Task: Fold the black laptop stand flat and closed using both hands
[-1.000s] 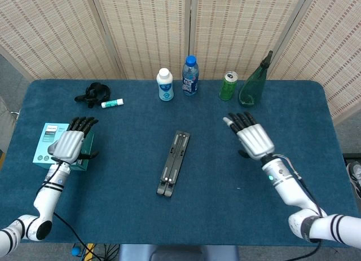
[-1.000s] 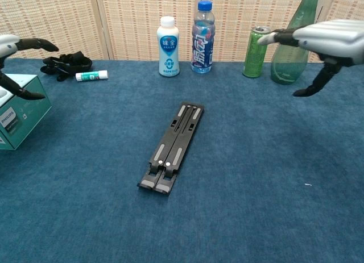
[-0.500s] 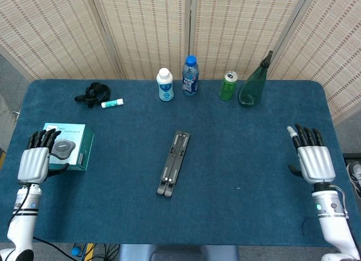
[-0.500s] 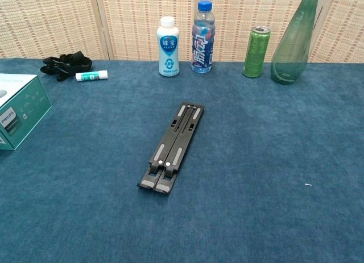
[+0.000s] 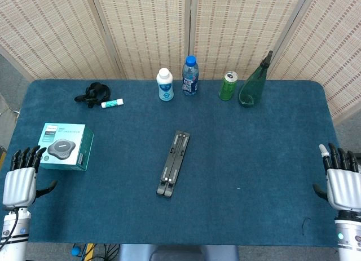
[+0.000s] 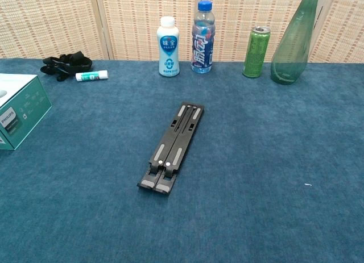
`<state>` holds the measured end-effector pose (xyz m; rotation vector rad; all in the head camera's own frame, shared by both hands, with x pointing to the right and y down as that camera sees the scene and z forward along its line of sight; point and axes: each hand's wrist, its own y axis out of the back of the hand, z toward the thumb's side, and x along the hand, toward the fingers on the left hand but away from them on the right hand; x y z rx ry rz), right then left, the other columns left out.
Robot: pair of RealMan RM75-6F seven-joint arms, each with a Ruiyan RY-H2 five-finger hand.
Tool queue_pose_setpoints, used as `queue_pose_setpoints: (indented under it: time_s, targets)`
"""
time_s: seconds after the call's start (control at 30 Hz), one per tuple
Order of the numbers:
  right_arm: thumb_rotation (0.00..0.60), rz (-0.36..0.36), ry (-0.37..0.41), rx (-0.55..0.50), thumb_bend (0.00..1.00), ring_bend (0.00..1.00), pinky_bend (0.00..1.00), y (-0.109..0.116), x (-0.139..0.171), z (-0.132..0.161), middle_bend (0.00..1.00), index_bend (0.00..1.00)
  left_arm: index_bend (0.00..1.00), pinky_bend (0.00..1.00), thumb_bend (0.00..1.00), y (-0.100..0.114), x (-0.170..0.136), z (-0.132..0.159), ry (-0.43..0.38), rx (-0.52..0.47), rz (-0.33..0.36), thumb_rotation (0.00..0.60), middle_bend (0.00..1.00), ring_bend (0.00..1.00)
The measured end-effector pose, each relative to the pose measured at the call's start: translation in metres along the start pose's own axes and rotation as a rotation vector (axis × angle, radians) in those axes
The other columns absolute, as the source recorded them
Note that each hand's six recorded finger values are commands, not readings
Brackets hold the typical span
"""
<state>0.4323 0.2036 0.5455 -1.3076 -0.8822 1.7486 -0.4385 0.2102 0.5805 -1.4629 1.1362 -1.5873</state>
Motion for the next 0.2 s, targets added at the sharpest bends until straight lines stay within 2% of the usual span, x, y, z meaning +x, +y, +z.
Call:
queue_pose_setpoints:
  time_s: [0.2]
  targets:
    - [0.600,0.000,0.009,-0.013,0.13,0.00,0.00,-0.0009,0.0056,0.0019,0.01,0.00,0.11,0.00,0.15,0.0015,-0.0079,-0.0019,0.007,-0.004,0.001,0.600,0.09,0.05]
